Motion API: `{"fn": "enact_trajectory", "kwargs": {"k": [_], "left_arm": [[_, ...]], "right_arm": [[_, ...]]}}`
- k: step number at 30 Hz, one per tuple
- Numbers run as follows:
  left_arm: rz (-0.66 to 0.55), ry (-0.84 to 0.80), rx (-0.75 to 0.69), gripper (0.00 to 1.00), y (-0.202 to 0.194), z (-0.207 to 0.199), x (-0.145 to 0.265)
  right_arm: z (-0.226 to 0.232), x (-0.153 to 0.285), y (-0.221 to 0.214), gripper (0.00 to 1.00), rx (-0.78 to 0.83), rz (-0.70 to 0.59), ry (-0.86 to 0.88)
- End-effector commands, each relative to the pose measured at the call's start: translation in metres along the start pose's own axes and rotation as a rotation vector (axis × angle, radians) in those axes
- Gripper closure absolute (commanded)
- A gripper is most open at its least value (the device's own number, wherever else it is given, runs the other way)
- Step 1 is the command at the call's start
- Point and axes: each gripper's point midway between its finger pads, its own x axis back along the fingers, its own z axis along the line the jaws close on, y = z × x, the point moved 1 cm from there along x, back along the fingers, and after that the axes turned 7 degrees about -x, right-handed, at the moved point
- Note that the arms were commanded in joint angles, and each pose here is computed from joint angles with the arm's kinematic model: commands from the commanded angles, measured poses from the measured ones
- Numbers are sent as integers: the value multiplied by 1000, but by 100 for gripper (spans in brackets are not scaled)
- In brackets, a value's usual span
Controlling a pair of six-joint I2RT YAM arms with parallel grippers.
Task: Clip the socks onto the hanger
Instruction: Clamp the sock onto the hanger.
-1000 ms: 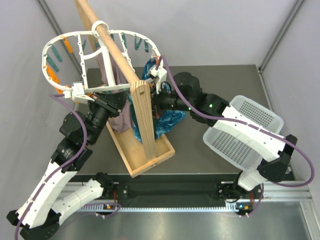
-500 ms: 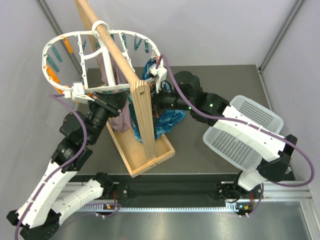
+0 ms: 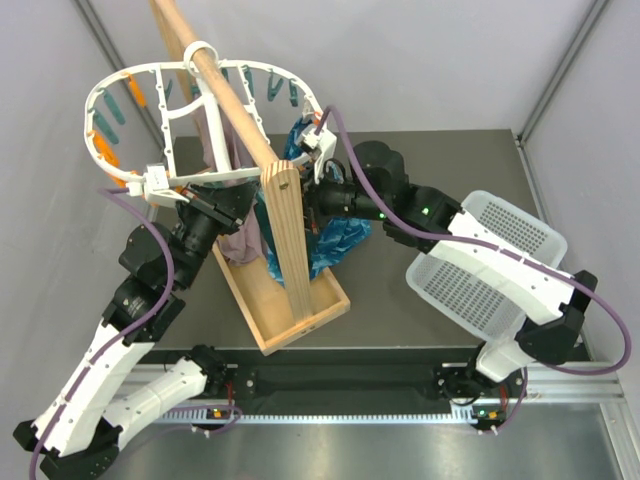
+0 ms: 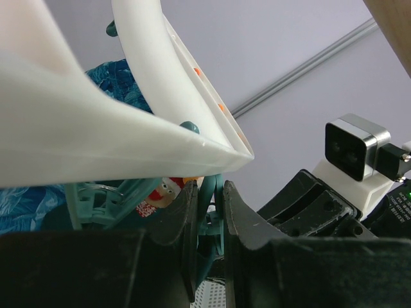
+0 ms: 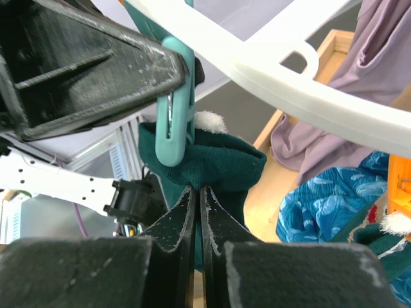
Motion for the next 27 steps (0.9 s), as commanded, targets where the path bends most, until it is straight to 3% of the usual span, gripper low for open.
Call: {"fn": "enact_trajectory", "kwargs": {"k": [1, 13, 14, 15, 18, 21, 27], "left_arm": [[47, -21, 23, 100, -12, -2, -2], [49, -17, 30, 100, -13, 0, 2], [47, -19, 32, 96, -13, 0, 2], [44, -22, 34, 82, -11, -1, 3], [43, -32, 28, 60, -10, -3, 6], [46, -31, 13, 44, -8, -2, 10], [66, -31, -8, 33, -10, 0, 20]], "right_arm": [[36, 21, 41, 100, 35, -137, 85], [38, 15, 45, 100, 25, -151, 106], [40, 15, 45, 100, 26, -153, 109], [38, 15, 46, 100, 25, -155, 104], [37, 15, 46, 100, 25, -160, 98], [33, 14, 45, 100, 15, -175, 81], [25, 2, 39, 100, -19, -193, 68]]}}
